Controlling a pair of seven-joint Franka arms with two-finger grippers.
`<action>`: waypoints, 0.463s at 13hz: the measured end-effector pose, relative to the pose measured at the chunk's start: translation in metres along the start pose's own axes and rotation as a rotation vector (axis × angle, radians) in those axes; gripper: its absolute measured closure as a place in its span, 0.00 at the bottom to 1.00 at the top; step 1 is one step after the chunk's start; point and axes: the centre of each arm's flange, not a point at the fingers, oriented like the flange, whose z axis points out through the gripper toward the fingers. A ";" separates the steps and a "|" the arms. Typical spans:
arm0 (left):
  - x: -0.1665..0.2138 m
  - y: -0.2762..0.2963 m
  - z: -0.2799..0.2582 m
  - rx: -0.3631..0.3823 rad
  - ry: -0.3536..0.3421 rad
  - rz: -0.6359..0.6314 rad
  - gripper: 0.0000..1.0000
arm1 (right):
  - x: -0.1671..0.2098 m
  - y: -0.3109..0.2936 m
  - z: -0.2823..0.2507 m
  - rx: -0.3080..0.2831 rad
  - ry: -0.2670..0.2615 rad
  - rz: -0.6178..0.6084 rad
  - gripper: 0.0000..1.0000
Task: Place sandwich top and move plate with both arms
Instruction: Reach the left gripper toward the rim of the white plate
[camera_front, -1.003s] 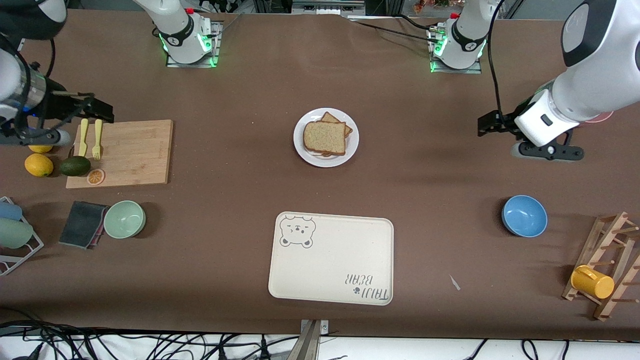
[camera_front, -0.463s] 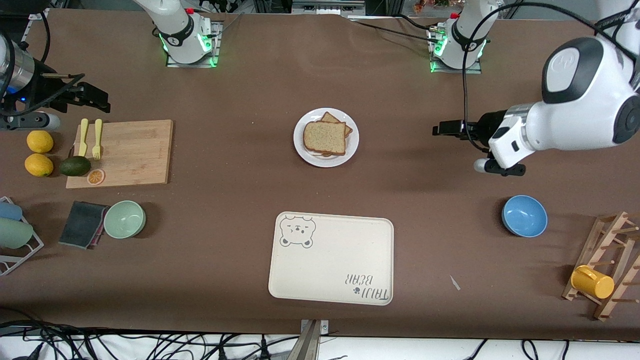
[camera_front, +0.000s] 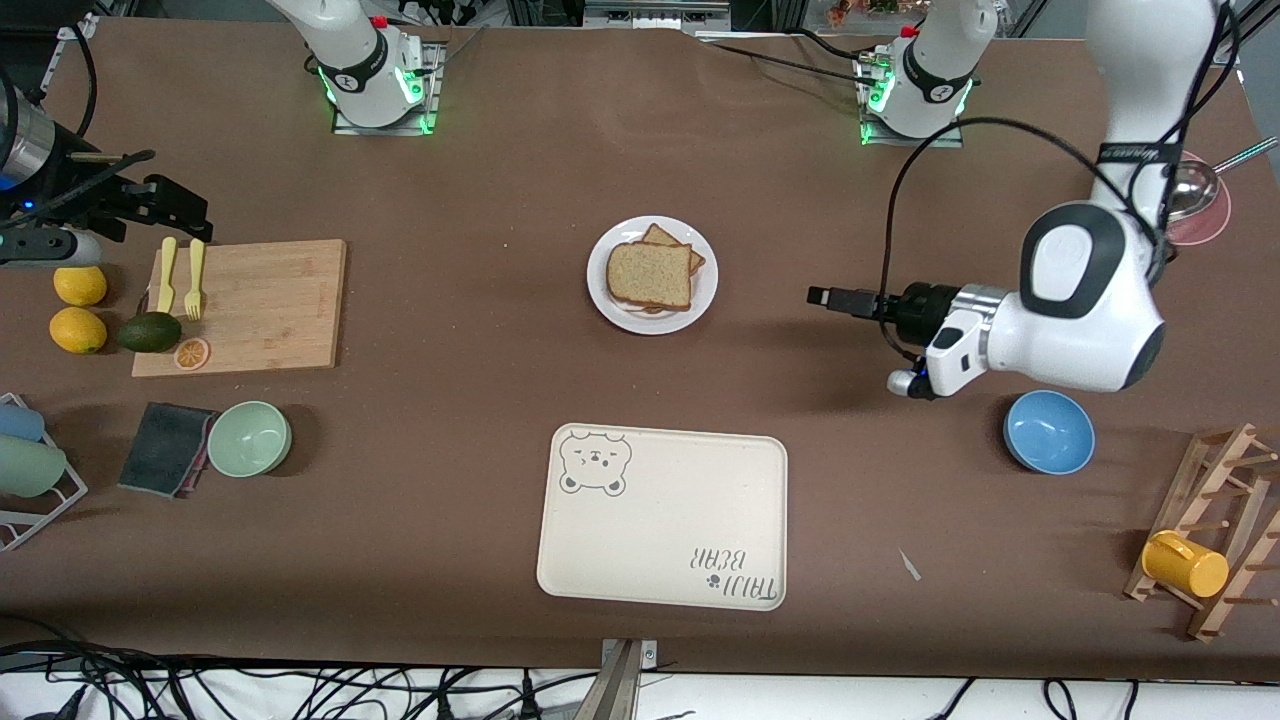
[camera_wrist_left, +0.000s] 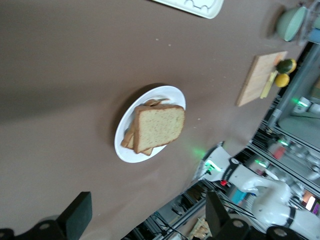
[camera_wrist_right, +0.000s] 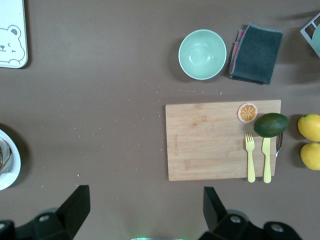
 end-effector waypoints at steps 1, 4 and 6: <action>0.011 -0.011 0.014 -0.046 -0.019 0.018 0.00 | 0.001 0.000 0.000 0.000 0.004 0.000 0.00; 0.034 -0.036 0.059 -0.138 -0.067 0.079 0.00 | 0.003 -0.002 0.002 -0.001 0.005 -0.004 0.00; 0.041 -0.048 0.087 -0.174 -0.075 0.123 0.00 | 0.005 -0.004 0.004 -0.001 0.007 -0.007 0.00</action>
